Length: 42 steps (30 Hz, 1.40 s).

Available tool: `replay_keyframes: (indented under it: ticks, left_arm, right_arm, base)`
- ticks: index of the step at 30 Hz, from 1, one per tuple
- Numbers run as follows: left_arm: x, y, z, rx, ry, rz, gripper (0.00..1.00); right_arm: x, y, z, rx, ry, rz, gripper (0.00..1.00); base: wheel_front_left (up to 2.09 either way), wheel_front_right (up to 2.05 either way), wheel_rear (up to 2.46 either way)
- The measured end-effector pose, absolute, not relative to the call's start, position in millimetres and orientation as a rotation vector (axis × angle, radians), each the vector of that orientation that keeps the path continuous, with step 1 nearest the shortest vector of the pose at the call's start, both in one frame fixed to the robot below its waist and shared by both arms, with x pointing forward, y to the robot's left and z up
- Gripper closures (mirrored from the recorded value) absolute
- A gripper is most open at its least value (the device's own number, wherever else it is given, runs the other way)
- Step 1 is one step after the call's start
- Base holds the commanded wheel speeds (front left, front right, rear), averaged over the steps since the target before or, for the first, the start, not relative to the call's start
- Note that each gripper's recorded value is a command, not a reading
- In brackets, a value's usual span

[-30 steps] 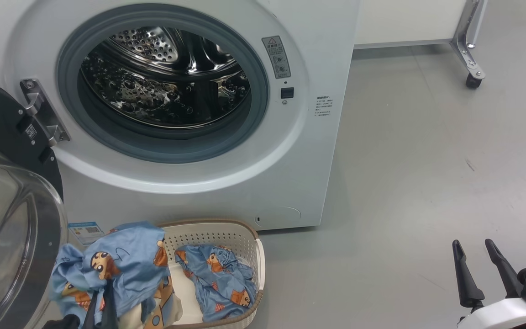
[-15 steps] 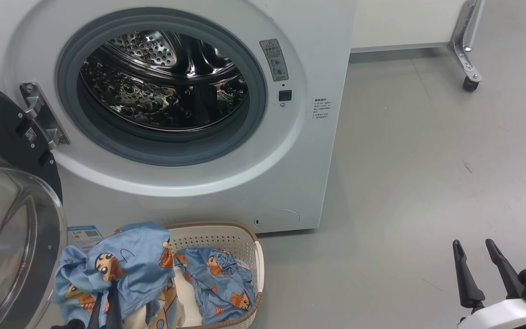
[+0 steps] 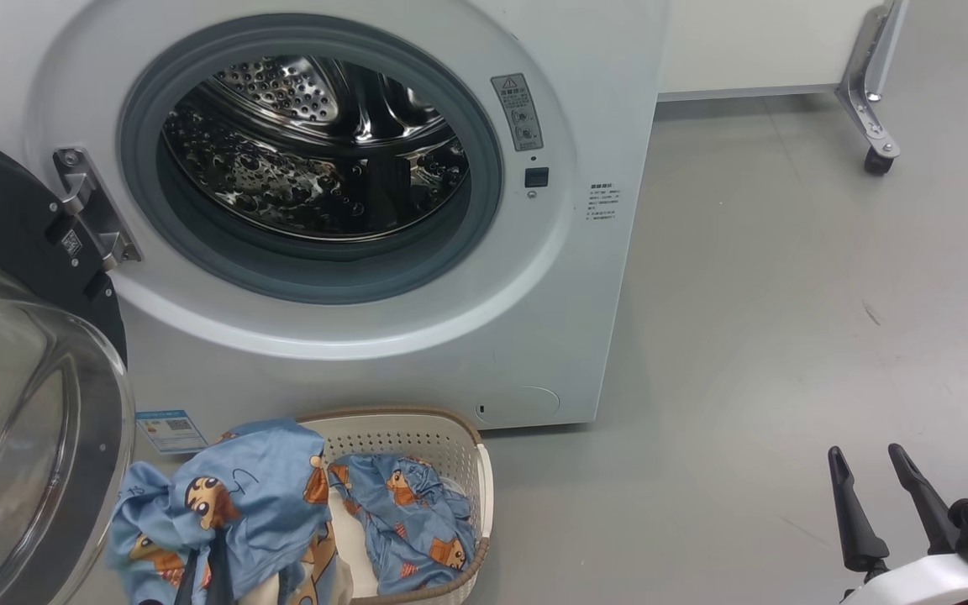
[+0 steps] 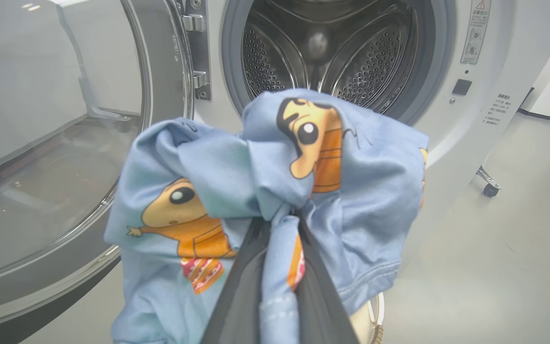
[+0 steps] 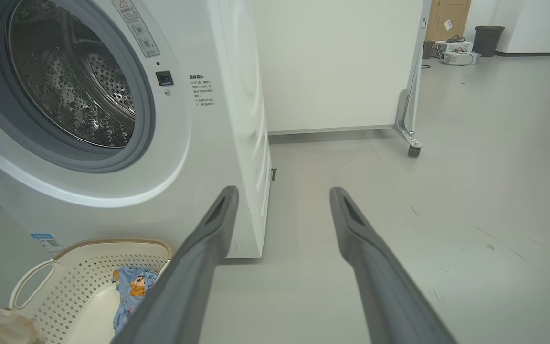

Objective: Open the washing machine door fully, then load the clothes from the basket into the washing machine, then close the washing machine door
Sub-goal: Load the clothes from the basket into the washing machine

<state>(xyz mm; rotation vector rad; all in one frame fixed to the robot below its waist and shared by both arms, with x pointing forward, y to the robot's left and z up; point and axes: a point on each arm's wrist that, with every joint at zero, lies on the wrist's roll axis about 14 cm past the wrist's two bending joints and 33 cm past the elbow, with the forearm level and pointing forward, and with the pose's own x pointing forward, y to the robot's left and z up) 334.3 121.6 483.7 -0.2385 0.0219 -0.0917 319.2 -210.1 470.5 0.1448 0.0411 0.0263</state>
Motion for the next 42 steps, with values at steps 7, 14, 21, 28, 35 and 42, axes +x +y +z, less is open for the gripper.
replay_keyframes:
  ticks: [7, 14, 21, 28, 35, 42]
  left_arm:
    - [333, 125, 485, -0.242, 0.019, -0.076, 1.0]
    - [334, 125, 486, -0.244, 0.015, -0.074, 1.0]
    - [334, 126, 486, -0.248, 0.017, -0.069, 1.0]
    - [333, 126, 484, -0.257, 0.022, -0.062, 1.0]
    - [335, 125, 484, -0.268, 0.026, -0.064, 1.0]
    - [343, 117, 481, -0.275, 0.039, -0.087, 1.0]
  right_arm:
    - [322, -204, 469, 0.145, 0.047, 0.046, 0.0]
    - [323, -203, 469, 0.145, 0.05, 0.049, 0.0]
    - [324, -203, 467, 0.143, 0.054, 0.052, 0.0]
    - [326, -202, 466, 0.139, 0.059, 0.057, 0.0]
    - [329, -200, 465, 0.141, 0.064, 0.062, 0.0]
    - [334, -196, 460, 0.155, 0.082, 0.062, 0.0]
  base:
    - [0.0, 0.0, 0.0]
    - [0.0, 0.0, 0.0]
    - [0.0, 0.0, 0.0]
    - [0.0, 0.0, 0.0]
    - [0.0, 0.0, 0.0]
    - [0.0, 0.0, 0.0]
